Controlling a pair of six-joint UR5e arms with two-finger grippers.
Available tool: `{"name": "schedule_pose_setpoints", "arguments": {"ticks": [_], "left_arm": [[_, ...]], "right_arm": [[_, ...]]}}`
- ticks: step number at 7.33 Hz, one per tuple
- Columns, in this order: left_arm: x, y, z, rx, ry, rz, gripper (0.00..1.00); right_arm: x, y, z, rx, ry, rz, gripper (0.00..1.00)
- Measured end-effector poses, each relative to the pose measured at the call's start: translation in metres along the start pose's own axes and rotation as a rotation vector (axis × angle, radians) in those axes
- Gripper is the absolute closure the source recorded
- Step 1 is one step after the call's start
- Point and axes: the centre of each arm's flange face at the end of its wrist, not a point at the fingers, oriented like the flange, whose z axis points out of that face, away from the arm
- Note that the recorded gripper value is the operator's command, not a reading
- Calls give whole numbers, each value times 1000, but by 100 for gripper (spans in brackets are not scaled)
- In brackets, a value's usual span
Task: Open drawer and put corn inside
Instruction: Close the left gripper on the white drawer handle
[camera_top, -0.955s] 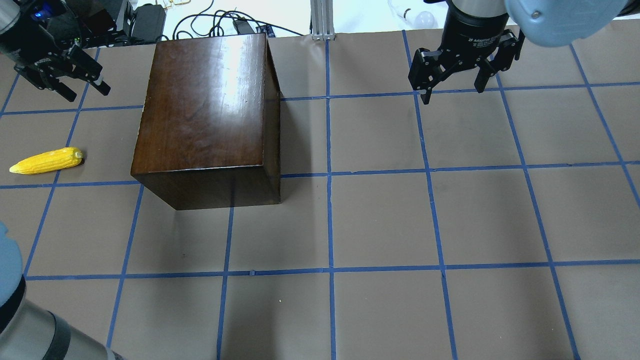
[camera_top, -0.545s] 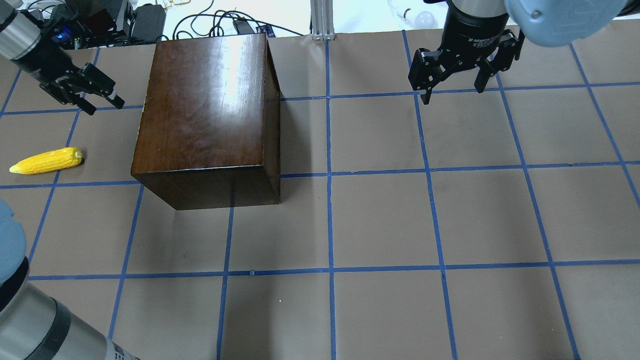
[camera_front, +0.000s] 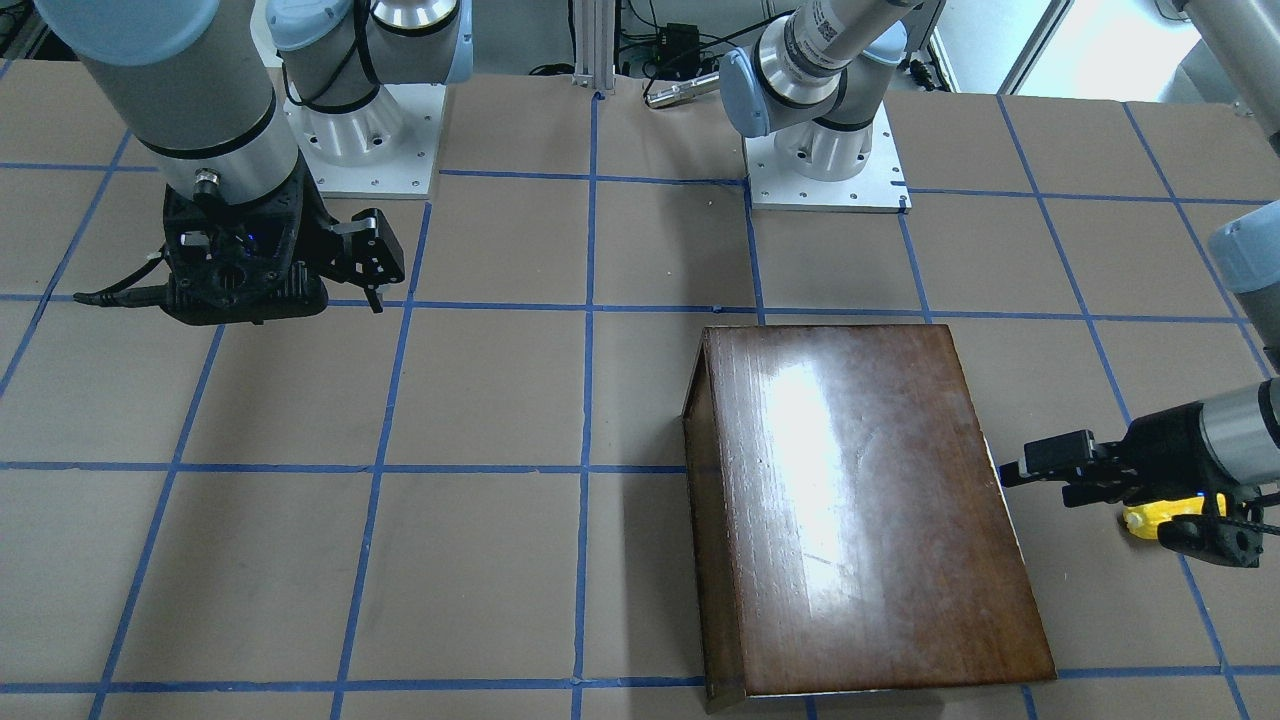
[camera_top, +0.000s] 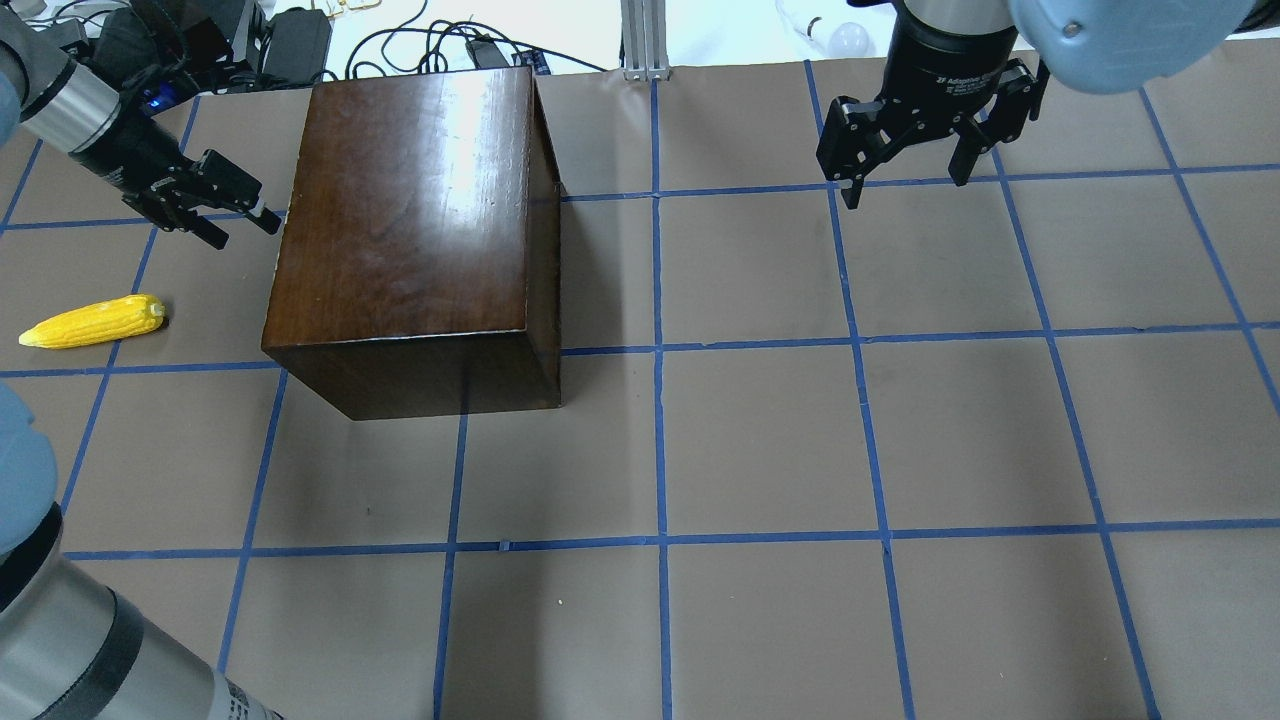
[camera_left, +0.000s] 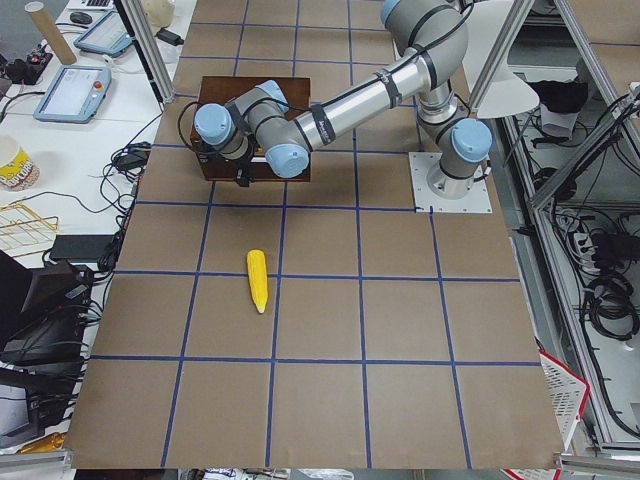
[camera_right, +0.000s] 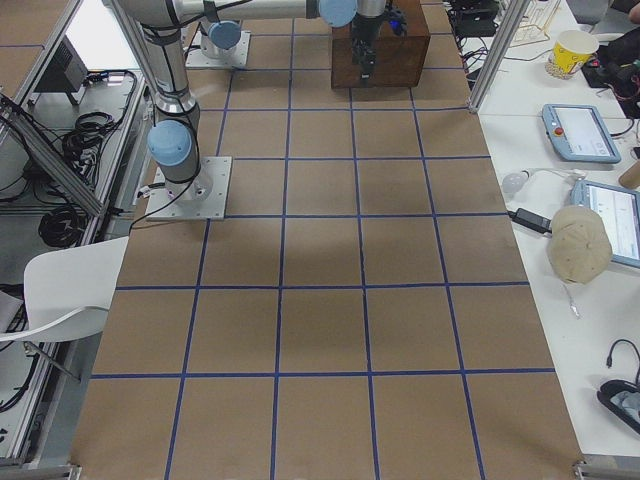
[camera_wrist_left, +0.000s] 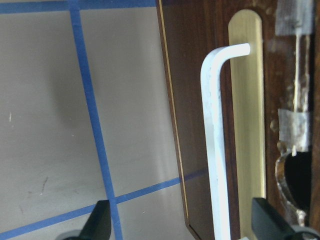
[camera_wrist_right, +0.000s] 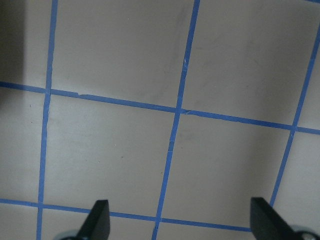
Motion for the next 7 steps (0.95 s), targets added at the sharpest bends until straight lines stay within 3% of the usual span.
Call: {"name": "schedule_pose_setpoints", "arguments": {"ticks": [7], "left_arm": [[-12,-4,26,-18,28,-13,0]], "right_arm": [[0,0,0,1,0,0,0]]}}
